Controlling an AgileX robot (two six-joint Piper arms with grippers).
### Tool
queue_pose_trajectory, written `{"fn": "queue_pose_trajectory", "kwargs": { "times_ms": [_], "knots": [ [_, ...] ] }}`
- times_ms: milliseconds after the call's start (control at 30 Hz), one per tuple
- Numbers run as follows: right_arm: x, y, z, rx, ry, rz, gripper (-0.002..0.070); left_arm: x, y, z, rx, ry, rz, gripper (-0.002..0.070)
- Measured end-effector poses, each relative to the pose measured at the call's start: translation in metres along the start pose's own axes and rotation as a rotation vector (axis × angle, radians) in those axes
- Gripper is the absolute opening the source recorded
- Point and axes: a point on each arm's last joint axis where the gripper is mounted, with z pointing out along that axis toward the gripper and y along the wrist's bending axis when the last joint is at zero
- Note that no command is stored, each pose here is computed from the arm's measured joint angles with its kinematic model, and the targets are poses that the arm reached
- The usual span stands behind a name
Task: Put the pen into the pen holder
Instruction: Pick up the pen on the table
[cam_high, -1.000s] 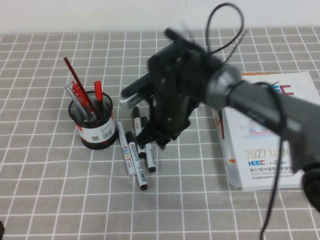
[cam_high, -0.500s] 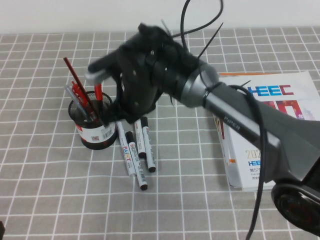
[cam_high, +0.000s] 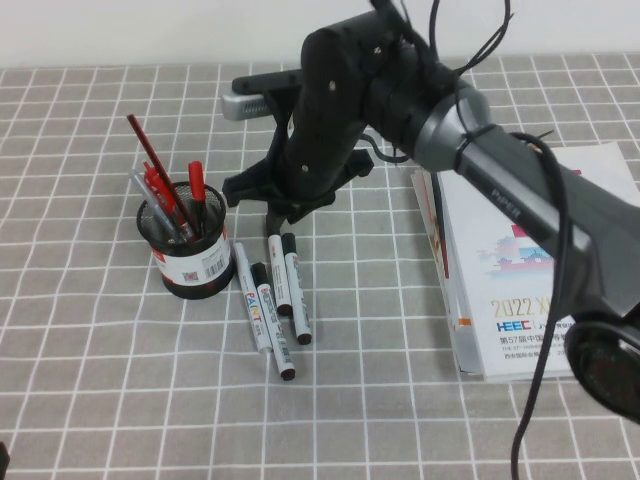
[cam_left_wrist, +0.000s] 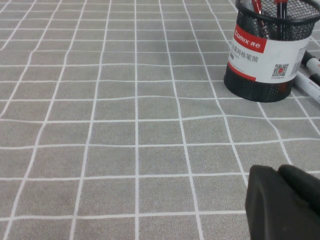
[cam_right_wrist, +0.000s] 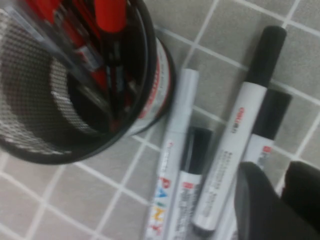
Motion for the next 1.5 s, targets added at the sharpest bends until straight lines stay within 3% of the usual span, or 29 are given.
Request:
{"fn": "queue_pose_trajectory", "kwargs": {
  "times_ms": [233, 433, 567, 733, 1500],
  "knots": [
    [0.003, 0.007, 0.005, 0.091, -0.017, -0.078, 0.0013, 0.0, 0.0, 0.0, 0.0, 0.0, 0.0, -0.0003],
    [0.006, 0.009, 0.012, 0.121, -0.011, -0.105, -0.0002, 0.0, 0.0, 0.0, 0.0, 0.0, 0.0, -0.0003],
    [0.006, 0.008, 0.015, 0.125, -0.005, -0.119, 0.0074, 0.0, 0.0, 0.0, 0.0, 0.0, 0.0, -0.0003],
    [0.008, 0.007, 0.026, 0.127, 0.016, -0.125, 0.0246, 0.0, 0.0, 0.0, 0.0, 0.0, 0.0, -0.0003],
    [0.018, 0.003, 0.068, 0.129, 0.088, -0.072, 0.0232, 0.0, 0.0, 0.0, 0.0, 0.0, 0.0, -0.0003]
  ]
}}
